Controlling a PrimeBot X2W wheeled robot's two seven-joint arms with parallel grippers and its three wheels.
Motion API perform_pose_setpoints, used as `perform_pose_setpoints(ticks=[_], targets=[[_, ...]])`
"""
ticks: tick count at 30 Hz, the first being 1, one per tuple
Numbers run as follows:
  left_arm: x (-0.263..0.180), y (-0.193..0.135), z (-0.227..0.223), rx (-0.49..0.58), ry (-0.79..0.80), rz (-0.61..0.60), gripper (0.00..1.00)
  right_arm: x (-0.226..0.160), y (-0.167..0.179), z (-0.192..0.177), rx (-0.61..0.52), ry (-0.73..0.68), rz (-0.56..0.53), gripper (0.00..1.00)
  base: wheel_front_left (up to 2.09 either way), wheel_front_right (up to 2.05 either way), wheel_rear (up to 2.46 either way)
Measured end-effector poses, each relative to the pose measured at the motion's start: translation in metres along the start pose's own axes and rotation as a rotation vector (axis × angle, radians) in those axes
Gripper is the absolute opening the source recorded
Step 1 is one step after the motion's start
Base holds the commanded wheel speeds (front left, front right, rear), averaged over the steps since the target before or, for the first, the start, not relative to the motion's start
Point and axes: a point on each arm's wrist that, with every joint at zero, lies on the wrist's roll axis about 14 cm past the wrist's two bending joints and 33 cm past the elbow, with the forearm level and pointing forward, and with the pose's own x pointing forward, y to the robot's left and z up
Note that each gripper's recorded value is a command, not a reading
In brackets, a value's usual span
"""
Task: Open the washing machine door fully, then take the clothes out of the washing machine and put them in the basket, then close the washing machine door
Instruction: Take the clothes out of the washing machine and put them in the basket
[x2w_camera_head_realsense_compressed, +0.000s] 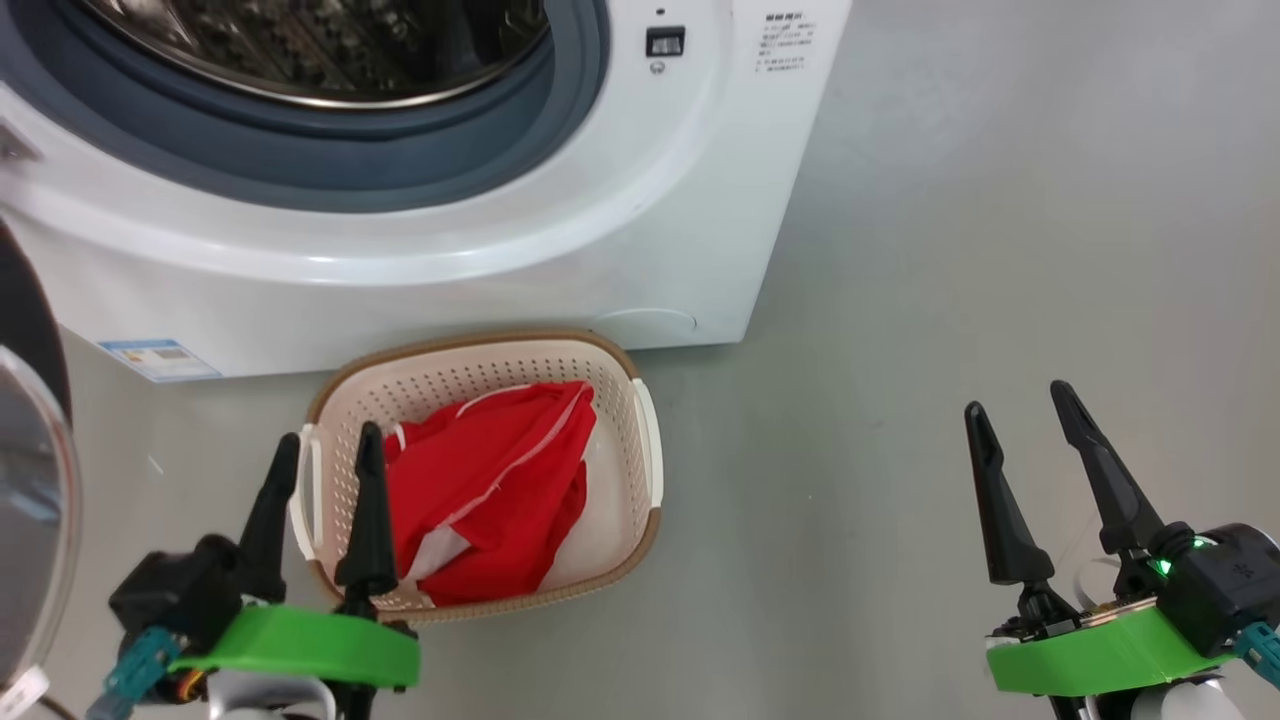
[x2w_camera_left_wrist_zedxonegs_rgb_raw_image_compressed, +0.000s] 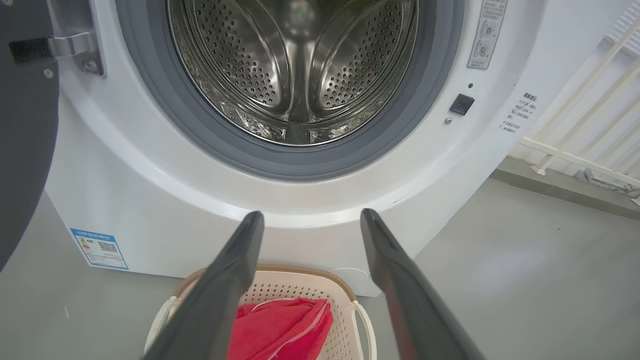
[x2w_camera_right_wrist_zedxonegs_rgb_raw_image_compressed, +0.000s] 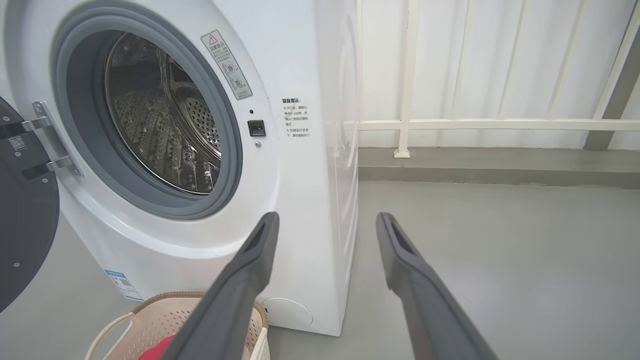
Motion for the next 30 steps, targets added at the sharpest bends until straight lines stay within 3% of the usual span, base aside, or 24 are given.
perform_pose_setpoints(ticks=[6,14,30], targets=[[-0.016,-0.009,0.042,0.072,-0.131,-0.047,1.00,-0.007,-0.002,0.009,-0.009,-0.021,-0.006,1.00,0.00,0.00,0.00],[-0.045,-0.011,0.054,0.200,-0.179,-0.070,1.00,-0.016,0.000,0.016,-0.019,-0.034,-0.002,1.00,0.00,0.00,0.00],[-0.078,0.000,0.060,0.217,-0.198,-0.010,1.00,-0.038,-0.004,0.025,-0.045,-0.049,-0.019,1.00,0.00,0.00,0.00]])
